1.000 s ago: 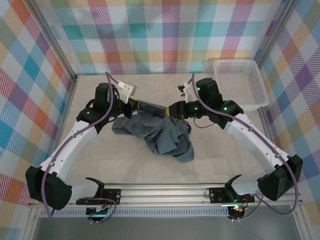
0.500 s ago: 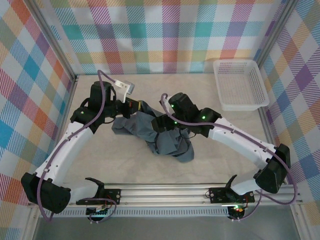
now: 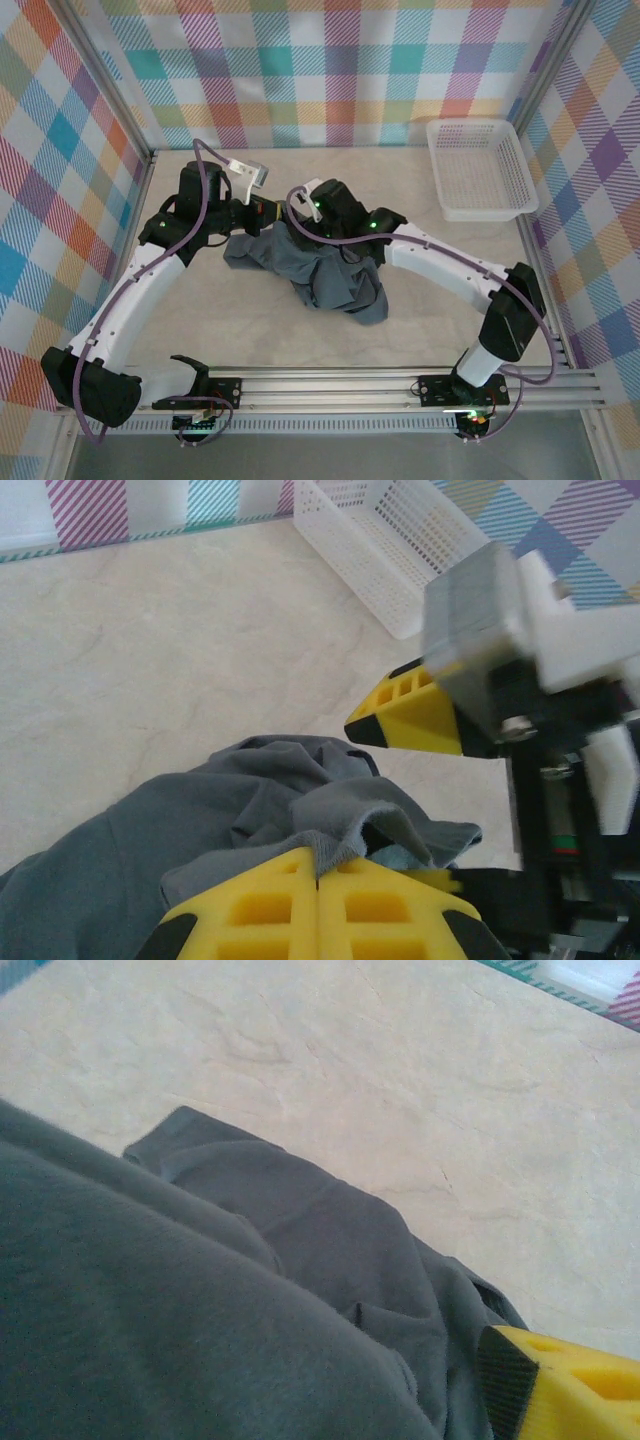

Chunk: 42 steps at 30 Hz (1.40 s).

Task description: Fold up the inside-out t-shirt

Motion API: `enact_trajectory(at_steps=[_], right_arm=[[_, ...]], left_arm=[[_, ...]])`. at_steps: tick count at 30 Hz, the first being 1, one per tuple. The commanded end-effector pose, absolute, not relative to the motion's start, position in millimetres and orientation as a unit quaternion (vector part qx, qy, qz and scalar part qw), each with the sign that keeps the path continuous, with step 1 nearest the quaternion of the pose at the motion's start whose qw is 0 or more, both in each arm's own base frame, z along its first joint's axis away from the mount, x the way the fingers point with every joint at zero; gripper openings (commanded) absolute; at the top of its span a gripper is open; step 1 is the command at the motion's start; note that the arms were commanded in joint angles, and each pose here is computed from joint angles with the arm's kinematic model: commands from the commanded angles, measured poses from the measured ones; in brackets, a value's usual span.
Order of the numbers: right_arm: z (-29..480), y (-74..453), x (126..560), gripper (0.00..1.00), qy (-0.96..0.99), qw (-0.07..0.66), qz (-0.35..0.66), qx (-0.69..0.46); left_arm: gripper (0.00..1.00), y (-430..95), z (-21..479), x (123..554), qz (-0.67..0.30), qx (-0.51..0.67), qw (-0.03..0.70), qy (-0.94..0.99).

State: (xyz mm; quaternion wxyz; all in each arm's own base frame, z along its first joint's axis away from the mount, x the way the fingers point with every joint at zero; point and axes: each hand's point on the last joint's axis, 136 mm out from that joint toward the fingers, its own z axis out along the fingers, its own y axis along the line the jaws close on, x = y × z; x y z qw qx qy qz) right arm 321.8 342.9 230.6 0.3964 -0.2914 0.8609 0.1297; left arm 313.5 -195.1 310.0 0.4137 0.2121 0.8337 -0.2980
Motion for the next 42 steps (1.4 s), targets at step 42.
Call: enact_trajectory(at_steps=[42], right_arm=[[264.9,160.8,232.3,0.83,0.891,0.390,0.228,-0.057]], left_arm=[[0.40,-335.6,313.5,235.1,-0.289,0.435,0.463,0.716]])
